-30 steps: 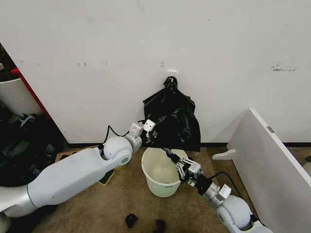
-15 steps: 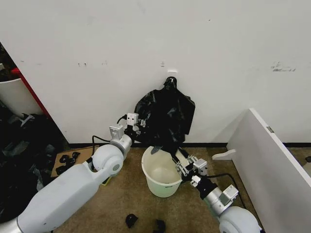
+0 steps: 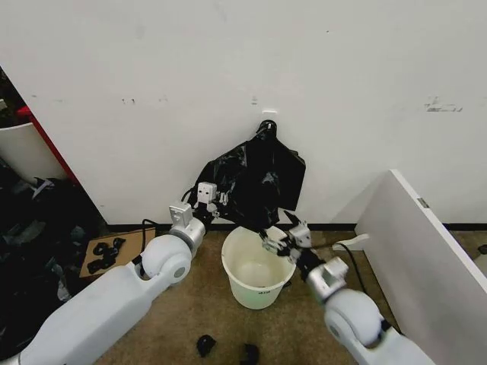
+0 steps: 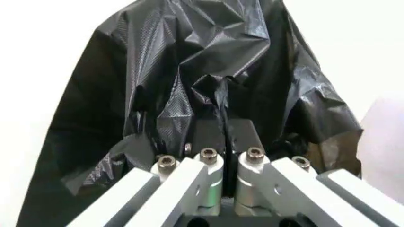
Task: Place the garbage bag over the trash bin.
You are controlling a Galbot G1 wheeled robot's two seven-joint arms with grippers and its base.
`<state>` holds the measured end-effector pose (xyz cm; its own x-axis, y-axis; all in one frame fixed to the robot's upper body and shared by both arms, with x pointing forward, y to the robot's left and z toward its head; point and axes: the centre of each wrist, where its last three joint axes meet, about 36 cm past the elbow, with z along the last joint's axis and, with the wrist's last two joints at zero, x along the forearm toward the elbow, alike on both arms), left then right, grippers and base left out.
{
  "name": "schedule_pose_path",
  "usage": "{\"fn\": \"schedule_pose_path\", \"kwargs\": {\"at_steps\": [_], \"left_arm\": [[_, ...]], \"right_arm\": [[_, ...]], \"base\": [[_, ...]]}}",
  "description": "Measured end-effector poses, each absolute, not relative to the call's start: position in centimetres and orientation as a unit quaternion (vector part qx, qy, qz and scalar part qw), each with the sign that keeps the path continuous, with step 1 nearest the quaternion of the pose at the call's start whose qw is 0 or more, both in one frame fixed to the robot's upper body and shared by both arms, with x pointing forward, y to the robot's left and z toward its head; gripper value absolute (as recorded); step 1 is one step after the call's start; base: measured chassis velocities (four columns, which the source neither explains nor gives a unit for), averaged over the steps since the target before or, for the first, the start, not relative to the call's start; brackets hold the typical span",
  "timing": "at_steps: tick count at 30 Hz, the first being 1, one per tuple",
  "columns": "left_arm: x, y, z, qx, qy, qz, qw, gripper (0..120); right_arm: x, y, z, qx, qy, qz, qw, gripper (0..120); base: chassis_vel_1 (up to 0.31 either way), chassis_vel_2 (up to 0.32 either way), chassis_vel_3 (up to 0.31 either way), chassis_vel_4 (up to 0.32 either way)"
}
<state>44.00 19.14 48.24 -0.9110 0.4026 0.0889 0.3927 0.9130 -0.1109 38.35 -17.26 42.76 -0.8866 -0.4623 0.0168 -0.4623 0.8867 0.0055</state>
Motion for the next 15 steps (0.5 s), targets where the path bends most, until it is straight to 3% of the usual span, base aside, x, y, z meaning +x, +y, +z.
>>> {"fn": "schedule_pose_path", "kwargs": {"at_steps": [4, 6, 13, 15], "left_arm": [[43.6, 19.4, 48.2, -0.202, -0.977, 0.047, 0.055, 0], [43.5, 19.4, 48.2, -0.202, -0.977, 0.047, 0.055, 0], [43.3, 19.4, 48.3, -0.203, -0.977, 0.045, 0.056, 0], [43.3, 19.4, 48.3, -0.203, -0.976, 0.045, 0.056, 0]], "right_arm": [[40.0, -16.3, 42.3, 0.225, -0.973, -0.010, 0.049, 84], [40.0, -16.2, 42.2, 0.226, -0.973, -0.009, 0.051, 81], [40.4, -15.1, 41.6, 0.230, -0.972, 0.010, 0.056, 50], [40.5, -15.0, 41.5, 0.229, -0.972, 0.012, 0.058, 47]], "base": [[0.000, 0.000, 0.000, 0.000], [0.000, 0.000, 0.000, 0.000], [0.000, 0.000, 0.000, 0.000], [0.000, 0.000, 0.000, 0.000]]}}
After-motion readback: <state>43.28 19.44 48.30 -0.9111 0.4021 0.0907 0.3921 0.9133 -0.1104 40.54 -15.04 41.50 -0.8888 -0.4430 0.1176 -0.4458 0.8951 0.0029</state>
